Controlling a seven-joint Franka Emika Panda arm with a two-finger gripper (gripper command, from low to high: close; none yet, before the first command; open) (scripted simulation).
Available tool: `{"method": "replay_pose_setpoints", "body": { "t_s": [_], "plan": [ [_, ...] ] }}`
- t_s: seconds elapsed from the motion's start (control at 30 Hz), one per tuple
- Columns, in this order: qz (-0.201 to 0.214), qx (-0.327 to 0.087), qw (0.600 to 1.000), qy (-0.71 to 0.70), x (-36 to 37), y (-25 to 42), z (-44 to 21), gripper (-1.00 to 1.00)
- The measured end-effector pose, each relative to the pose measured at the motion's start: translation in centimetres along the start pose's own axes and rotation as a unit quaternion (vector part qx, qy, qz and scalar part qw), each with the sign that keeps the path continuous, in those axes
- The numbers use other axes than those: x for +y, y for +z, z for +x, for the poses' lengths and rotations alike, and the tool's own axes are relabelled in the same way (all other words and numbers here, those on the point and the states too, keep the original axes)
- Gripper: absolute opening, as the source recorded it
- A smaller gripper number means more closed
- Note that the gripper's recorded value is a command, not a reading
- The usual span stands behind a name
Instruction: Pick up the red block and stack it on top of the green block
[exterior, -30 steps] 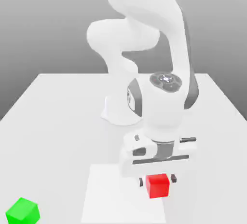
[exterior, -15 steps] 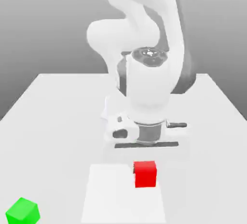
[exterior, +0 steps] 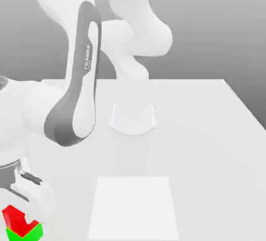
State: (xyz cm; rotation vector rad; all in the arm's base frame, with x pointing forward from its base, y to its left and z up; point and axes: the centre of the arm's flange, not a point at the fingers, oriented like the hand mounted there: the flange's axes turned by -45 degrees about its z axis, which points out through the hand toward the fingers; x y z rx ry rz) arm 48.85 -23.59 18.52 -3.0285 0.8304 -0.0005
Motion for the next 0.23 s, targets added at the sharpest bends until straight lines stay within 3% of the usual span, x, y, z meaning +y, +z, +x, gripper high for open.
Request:
{"method": "replay_pose_setpoints", "body": {
  "t_s": [0.1,0.23],
  "plan": [
    [0.000,0.000,1.000,0.001,0.1,0.4,0.0,1.00],
    [0.000,0.000,1.000,0.001,0.1,-4.1,0.1,1.00]
  ]
}}
